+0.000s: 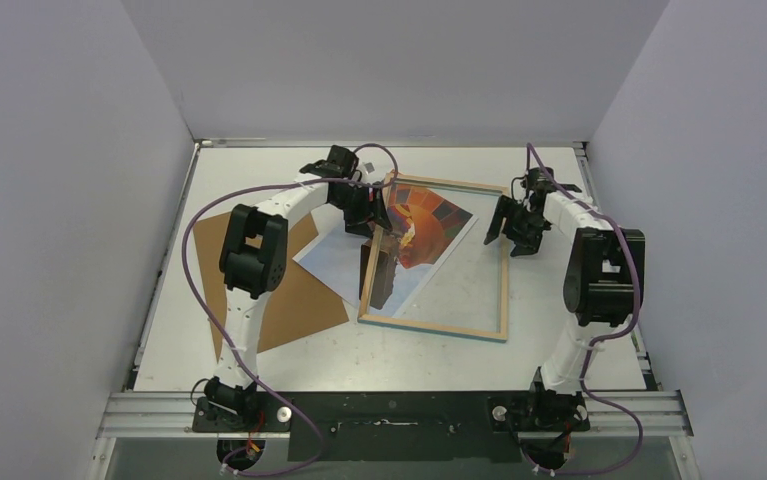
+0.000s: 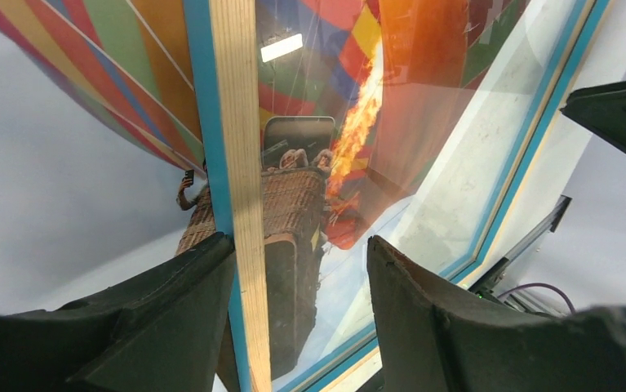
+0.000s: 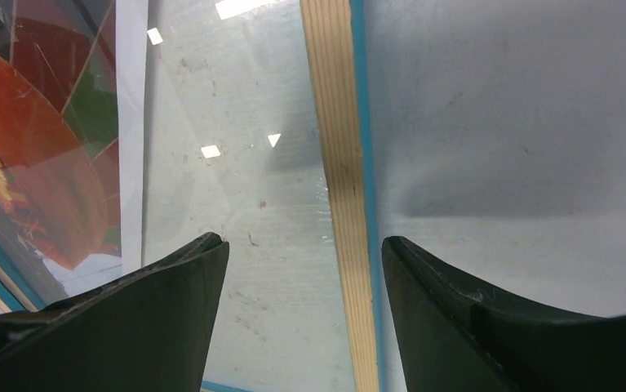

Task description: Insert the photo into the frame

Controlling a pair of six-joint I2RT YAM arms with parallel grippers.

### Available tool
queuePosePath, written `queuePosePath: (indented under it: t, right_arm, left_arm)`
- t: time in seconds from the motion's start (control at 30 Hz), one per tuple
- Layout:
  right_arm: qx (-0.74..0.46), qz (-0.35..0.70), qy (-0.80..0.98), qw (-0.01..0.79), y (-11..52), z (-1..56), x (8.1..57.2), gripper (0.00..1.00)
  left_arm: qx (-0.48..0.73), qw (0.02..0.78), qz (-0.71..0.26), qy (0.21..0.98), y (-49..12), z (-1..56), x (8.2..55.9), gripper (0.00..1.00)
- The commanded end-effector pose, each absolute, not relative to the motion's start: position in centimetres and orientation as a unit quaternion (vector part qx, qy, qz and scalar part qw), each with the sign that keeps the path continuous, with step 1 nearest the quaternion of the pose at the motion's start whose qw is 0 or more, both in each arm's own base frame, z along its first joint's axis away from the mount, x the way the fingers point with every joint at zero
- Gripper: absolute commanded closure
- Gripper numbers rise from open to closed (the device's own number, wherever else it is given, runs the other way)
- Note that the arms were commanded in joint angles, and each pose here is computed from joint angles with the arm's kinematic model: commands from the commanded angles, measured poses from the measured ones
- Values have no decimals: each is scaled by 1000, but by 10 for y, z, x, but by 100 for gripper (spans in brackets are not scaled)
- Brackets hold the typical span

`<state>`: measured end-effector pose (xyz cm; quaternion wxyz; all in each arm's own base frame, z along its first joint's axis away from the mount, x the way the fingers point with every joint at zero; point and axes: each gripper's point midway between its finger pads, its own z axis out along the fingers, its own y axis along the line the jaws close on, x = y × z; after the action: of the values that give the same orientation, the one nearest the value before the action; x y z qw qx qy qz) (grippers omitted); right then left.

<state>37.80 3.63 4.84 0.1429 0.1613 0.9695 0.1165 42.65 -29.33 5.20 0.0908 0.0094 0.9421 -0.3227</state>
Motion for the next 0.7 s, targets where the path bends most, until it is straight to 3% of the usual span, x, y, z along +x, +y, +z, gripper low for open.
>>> queuePosePath:
  t: [0.0, 0.37, 0.53, 0.67]
  right_arm:
    - [176, 139, 964, 143, 37, 39, 388, 31]
    - [173, 160, 954, 184, 41, 62, 396, 34]
    - [190, 132, 954, 191, 30, 61, 394, 34]
    - [227, 104, 952, 177, 11, 48, 388, 36]
  left_arm:
    - [14, 102, -375, 922, -307, 84, 429, 43]
    - [43, 102, -450, 886, -330, 112, 424, 48]
    - [38, 103, -435, 894, -326, 104, 423, 48]
    - [34, 120, -377, 918, -309, 95, 427, 40]
